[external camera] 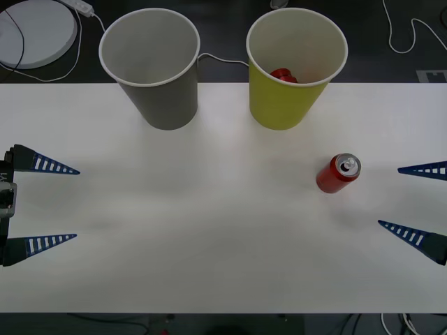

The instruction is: Put the can into the green bin and the plastic bottle into the gray bin

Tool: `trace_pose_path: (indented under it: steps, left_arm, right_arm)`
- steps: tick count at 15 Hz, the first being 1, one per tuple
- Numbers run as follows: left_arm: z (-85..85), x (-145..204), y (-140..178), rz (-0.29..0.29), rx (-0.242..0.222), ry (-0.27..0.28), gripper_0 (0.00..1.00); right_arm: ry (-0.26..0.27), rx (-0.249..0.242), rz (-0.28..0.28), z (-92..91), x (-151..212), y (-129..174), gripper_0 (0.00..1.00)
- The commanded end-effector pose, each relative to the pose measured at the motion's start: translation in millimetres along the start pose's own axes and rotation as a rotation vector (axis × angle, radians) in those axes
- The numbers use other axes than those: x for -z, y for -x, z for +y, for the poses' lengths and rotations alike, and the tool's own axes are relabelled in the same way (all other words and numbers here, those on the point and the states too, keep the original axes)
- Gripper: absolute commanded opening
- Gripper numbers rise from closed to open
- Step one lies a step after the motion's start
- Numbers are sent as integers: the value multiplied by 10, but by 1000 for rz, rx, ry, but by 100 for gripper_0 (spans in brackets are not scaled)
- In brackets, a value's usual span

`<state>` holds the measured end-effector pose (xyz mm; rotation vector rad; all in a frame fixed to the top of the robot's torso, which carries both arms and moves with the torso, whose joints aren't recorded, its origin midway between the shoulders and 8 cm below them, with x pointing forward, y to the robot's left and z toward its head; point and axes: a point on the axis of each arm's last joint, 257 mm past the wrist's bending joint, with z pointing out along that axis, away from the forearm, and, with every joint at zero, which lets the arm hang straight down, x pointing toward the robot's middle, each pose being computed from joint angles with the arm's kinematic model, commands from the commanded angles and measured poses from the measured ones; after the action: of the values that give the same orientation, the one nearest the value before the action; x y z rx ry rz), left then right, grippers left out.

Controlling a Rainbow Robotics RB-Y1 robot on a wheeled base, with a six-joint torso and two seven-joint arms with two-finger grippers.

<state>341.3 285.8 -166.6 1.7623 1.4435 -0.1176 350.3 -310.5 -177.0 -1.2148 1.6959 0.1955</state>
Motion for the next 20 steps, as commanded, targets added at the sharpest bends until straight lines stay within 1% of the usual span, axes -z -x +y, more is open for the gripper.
trace_pose_path:
  steps: [1, 6, 7, 8, 9, 11, 13, 15, 17, 19, 20]
  left_arm:
    - [0, 0, 0, 0, 0, 0, 100]
    - [0, 0, 0, 0, 0, 0, 100]
    - [0, 0, 0, 0, 0, 0, 100]
    - [0, 0, 0, 0, 0, 0, 100]
    - [0, 0, 0, 0, 0, 0, 100]
    - [0, 0, 0, 0, 0, 0, 100]
    - [0, 0, 0, 0, 0, 0, 100]
    - [0, 0, 0, 0, 0, 0, 100]
    - [0, 0, 0, 0, 0, 0, 100]
    - [0, 0, 0, 0, 0, 0, 100]
    - [0, 0, 0, 0, 0, 0, 100]
  right_arm:
    - [-55, -69, -8, 22, -47, -111, 100]
    - [-154, -176, -17, 36, -169, -273, 100]
    - [-168, -199, -19, 41, -184, -296, 100]
    - [-176, -235, -24, 75, -212, -326, 100]
    - [-179, -259, -29, 104, -233, -332, 100]
    - [-199, -304, -29, 134, -264, -384, 100]
    - [-220, -338, -27, 130, -275, -428, 100]
    - [-252, -400, -22, 147, -312, -501, 100]
    - [-289, -437, -18, 142, -355, -516, 100]
    - [-298, -469, -30, 143, -396, -490, 100]
    - [-318, -482, -33, 112, -414, -497, 100]
